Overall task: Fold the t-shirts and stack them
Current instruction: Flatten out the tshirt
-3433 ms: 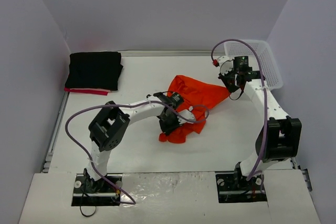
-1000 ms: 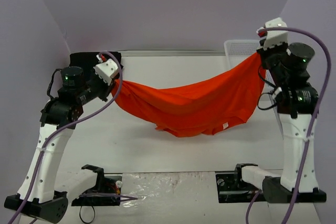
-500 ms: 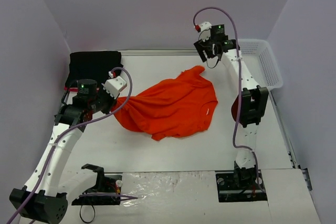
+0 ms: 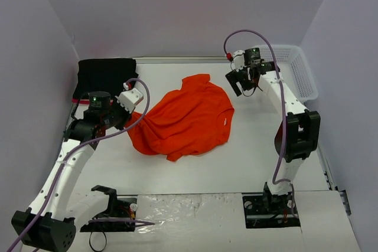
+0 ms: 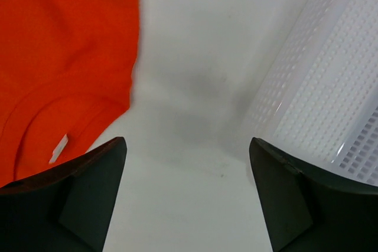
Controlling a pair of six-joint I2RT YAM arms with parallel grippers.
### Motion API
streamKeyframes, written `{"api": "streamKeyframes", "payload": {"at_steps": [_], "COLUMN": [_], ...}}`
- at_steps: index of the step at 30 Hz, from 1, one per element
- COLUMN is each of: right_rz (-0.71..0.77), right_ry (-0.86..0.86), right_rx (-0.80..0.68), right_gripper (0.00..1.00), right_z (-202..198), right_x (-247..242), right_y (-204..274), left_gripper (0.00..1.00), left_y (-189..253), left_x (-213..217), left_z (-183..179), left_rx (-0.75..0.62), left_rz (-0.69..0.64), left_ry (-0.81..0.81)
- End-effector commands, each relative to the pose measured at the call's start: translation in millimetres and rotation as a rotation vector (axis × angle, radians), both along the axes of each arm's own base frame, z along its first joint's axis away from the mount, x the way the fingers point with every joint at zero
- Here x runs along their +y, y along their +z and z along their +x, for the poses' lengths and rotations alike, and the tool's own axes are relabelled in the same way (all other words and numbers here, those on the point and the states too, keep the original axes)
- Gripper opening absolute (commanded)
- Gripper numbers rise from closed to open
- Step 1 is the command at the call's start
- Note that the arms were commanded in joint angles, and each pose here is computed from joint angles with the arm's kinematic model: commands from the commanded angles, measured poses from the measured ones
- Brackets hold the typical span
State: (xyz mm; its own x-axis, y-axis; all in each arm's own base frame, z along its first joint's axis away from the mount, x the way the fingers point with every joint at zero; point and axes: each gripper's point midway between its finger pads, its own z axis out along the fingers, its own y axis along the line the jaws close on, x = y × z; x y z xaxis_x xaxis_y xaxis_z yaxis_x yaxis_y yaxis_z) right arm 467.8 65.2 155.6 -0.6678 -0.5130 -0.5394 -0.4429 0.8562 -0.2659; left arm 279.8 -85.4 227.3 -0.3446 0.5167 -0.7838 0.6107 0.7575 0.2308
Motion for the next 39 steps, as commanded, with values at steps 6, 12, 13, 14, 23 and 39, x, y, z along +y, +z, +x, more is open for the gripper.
{"api": "streamKeyframes", "payload": {"at_steps": [6, 12, 13, 14, 23, 39], "right_rz": [0.117, 0.206, 0.218, 0.229, 0.361, 0.348], "right_ry": [0.098, 0.135, 0.135, 0.134, 0.178, 0.135], "right_rx": [0.092, 0.149, 0.154, 0.157, 0.227, 0.225], "right_gripper": [0.73, 0.72, 0.72, 0.71, 0.69, 0.70], "right_z": [-46.7, -10.4, -5.0, 0.1, 34.5, 71.4], "right_x": [23.0, 49.6, 53.4, 56.4, 89.4, 84.9], "right_y": [-19.0, -46.3, -49.7, -51.9, -82.2, -118.6], "left_gripper": [0.02, 0.02, 0.03, 0.02, 0.03, 0.67], "left_y": [3.2, -3.9, -4.3, -10.8, -39.2, -25.9], "left_x": [-10.9, -20.3, -21.7, -22.4, -43.3, -31.3], "left_z": [3.2, -21.0, -26.2, -35.7, -106.3, -70.4], "left_rx": [-0.025, 0.016, 0.013, 0.051, 0.230, 0.191], "left_rz": [-0.037, -0.040, -0.028, -0.022, -0.047, -0.048], "left_ry": [-0.047, -0.159, -0.197, -0.223, -0.566, -0.333]}}
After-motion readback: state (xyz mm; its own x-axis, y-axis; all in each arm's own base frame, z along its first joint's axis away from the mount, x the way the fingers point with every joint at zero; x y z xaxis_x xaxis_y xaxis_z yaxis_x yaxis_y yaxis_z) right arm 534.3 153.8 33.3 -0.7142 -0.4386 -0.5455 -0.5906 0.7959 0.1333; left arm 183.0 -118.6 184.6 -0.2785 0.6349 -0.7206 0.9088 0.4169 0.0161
